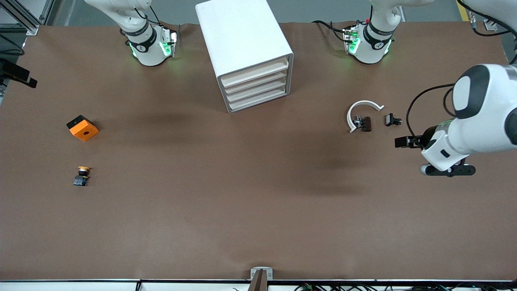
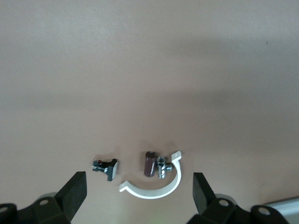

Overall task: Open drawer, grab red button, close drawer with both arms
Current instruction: 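Reach the left gripper toward the white cabinet's drawer handle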

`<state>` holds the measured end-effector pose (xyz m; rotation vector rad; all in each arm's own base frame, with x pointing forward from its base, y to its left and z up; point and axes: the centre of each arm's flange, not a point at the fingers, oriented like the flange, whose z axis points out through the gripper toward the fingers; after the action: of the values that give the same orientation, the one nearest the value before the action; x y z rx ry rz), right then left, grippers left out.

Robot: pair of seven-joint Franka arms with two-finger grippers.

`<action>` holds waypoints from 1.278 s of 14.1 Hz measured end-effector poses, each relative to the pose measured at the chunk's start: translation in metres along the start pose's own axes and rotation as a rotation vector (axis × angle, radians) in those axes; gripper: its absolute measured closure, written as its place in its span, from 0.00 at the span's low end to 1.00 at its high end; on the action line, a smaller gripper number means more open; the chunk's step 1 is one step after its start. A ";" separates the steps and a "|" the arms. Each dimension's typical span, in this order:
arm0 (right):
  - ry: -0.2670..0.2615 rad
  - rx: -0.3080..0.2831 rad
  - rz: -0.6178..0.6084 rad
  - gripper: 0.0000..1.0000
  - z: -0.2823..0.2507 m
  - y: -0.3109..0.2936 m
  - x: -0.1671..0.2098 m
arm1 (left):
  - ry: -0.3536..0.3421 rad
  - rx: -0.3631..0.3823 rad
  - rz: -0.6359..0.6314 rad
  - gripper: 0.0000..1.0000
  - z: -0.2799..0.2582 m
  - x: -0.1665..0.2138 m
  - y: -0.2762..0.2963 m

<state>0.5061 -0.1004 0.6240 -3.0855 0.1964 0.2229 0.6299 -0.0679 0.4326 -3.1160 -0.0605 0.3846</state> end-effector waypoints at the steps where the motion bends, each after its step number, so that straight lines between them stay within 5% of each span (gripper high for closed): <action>1: -0.008 0.000 0.000 0.00 0.006 0.000 0.006 | -0.006 0.003 -0.026 0.00 0.009 0.004 0.008; 6: -0.025 -0.003 -0.072 0.00 0.024 0.000 0.025 | -0.029 -0.010 -0.224 0.00 0.027 0.007 0.050; 9: -0.036 -0.004 -0.079 0.00 0.029 0.001 0.029 | -0.064 -0.085 -0.481 0.00 0.028 0.010 0.078; 14: -0.055 -0.025 -0.071 0.00 0.038 0.008 0.038 | -0.228 -0.196 -0.908 0.00 0.053 0.024 0.118; 18: -0.034 -0.058 -0.068 0.00 0.035 0.012 0.043 | -0.372 -0.182 -1.182 0.00 0.085 0.026 0.163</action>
<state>0.5423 -0.1157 0.5830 -3.1363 0.0854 0.2828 0.6407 -0.2297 0.3424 -2.4559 -1.8301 0.8590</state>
